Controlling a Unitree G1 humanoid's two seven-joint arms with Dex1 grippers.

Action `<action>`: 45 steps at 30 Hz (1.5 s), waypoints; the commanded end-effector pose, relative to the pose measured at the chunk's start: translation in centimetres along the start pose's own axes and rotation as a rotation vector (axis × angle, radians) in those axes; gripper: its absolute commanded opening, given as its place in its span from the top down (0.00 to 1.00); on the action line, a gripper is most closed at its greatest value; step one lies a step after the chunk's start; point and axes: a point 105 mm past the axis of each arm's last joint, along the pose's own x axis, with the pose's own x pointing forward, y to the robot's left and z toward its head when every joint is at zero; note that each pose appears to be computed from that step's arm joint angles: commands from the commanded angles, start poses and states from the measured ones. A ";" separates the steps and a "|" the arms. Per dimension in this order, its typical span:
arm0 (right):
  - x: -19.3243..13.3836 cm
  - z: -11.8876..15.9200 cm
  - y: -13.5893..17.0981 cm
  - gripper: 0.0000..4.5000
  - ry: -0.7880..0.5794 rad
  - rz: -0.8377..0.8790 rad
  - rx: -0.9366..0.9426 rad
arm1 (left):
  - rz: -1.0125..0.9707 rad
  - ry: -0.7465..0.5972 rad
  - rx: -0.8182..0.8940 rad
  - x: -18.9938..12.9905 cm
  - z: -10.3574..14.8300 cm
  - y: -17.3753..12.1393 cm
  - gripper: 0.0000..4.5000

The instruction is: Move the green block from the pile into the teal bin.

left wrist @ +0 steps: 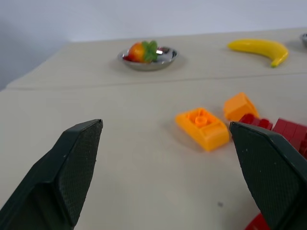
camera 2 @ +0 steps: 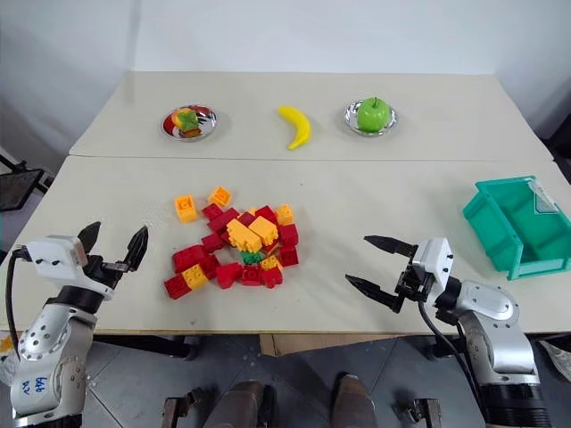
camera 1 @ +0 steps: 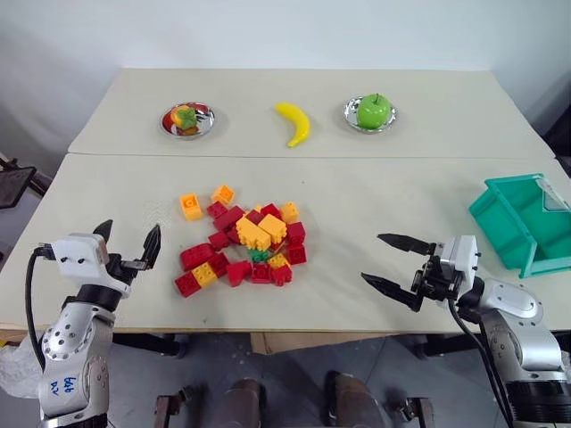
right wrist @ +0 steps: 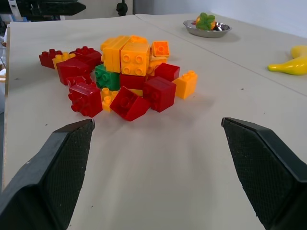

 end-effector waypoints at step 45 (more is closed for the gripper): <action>1.0 2.7 -2.1 0.00 -0.019 0.036 -0.111 | -1.108 0.171 0.009 5.4 -1.2 -16.3 0.99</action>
